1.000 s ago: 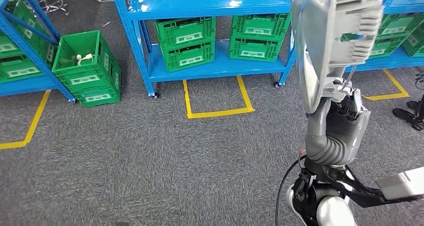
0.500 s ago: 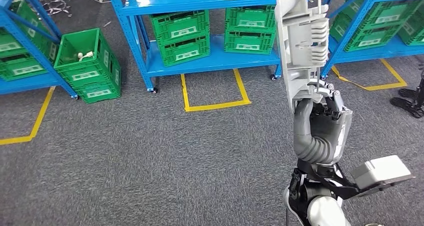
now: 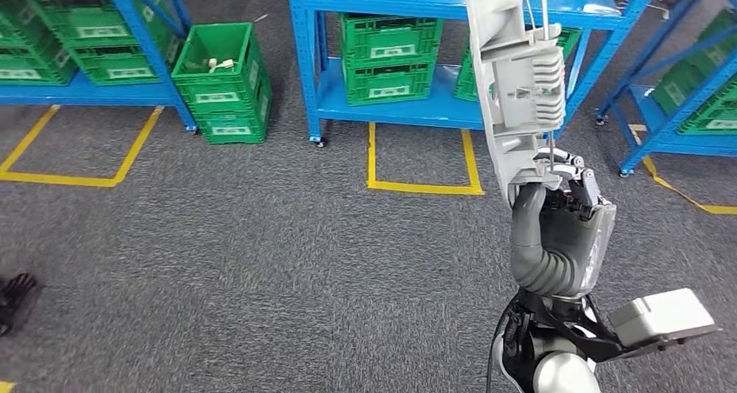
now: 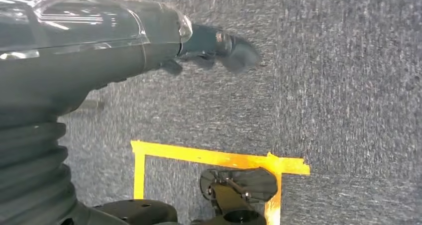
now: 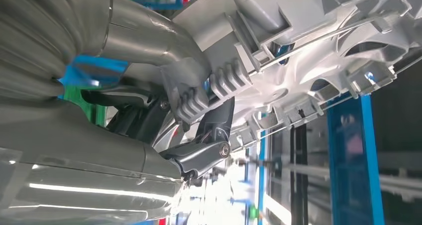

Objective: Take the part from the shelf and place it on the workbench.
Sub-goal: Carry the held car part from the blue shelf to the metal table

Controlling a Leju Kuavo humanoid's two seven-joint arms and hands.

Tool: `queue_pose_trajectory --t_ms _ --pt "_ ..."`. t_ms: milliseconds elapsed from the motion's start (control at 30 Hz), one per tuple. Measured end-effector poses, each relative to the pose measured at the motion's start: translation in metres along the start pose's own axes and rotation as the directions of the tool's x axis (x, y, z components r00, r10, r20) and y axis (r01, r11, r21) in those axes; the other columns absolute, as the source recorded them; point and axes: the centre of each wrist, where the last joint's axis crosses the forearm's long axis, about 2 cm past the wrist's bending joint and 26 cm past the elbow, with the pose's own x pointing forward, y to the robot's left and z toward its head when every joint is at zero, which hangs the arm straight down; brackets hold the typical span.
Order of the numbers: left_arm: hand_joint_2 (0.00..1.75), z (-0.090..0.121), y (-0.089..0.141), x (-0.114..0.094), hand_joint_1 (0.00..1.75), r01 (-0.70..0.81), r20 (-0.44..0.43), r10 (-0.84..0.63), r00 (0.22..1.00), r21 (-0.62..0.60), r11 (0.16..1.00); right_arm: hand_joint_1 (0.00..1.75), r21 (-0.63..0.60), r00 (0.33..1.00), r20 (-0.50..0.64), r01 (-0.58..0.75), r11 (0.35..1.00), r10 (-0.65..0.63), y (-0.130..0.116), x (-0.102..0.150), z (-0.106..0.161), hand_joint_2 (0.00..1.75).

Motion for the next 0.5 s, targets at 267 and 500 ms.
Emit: queue_pose_trajectory --t_ms 267,500 --pt "1.75 0.0003 -0.0015 0.0012 0.0 0.014 0.008 -0.014 1.0 -0.016 1.0 1.75 0.01 0.999 0.026 0.037 0.999 -0.037 0.0053 0.0021 -0.0025 1.75" --pt "1.75 -0.0013 0.004 -0.0021 0.0 0.034 0.006 -0.034 0.999 -0.006 0.999 1.75 0.017 0.995 0.025 0.099 0.995 -0.099 0.0098 0.003 -0.0048 1.75"
